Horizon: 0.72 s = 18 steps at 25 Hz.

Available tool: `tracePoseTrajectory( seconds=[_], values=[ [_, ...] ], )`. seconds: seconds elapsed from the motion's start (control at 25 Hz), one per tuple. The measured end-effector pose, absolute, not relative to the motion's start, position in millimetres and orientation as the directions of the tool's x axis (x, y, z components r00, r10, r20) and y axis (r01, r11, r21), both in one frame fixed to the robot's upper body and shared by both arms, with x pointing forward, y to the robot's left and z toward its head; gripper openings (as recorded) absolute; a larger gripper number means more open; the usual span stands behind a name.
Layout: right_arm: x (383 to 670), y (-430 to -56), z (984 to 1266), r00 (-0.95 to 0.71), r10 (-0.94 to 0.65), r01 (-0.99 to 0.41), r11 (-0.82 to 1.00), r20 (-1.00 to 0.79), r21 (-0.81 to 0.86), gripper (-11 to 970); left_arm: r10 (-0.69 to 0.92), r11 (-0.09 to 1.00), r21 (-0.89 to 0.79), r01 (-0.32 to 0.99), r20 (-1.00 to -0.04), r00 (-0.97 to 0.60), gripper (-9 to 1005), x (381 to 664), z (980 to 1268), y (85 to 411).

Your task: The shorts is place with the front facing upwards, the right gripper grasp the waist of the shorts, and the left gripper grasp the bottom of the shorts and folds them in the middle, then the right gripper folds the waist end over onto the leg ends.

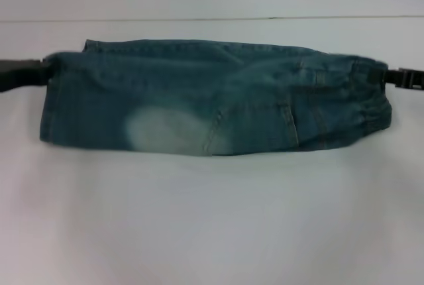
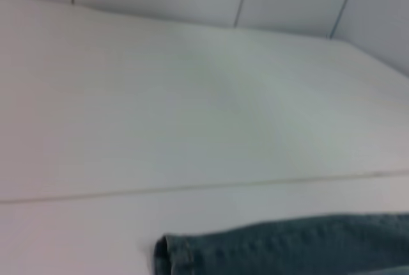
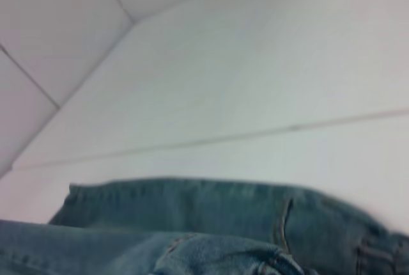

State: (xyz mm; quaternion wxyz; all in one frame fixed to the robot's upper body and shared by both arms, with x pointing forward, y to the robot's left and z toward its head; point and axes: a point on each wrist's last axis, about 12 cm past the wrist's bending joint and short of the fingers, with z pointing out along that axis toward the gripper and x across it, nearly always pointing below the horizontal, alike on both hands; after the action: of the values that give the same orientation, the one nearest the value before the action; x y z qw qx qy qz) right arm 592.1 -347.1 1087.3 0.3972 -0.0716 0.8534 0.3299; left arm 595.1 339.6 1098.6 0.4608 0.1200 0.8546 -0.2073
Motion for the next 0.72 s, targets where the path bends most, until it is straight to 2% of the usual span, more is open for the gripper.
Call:
tracePoseTrajectory(
  seconds=[0.16,0.48,0.72],
  values=[
    [598.2,-344.9,1086.7,-0.627,0.160,-0.383,0.789,-0.762,0.480,82,-0.013,0.892,-0.246,0.380,-0.853,-0.522,17,605.8,1098.0,329.6],
    [610.1,-325.5,1073.6,-0.553,0.076,-0.396,0.852,-0.830,0.343,93,-0.022,0.926,-0.207,0.317,-0.865,-0.502,18,623.5,1091.6,316.0],
    [612.7,-320.2,1069.1,-0.504,0.080,-0.385,0.871,-0.860,0.306,102,-0.031,0.942,-0.174,0.286,-0.896,-0.442,17,630.6,1094.2,309.4]
  ],
)
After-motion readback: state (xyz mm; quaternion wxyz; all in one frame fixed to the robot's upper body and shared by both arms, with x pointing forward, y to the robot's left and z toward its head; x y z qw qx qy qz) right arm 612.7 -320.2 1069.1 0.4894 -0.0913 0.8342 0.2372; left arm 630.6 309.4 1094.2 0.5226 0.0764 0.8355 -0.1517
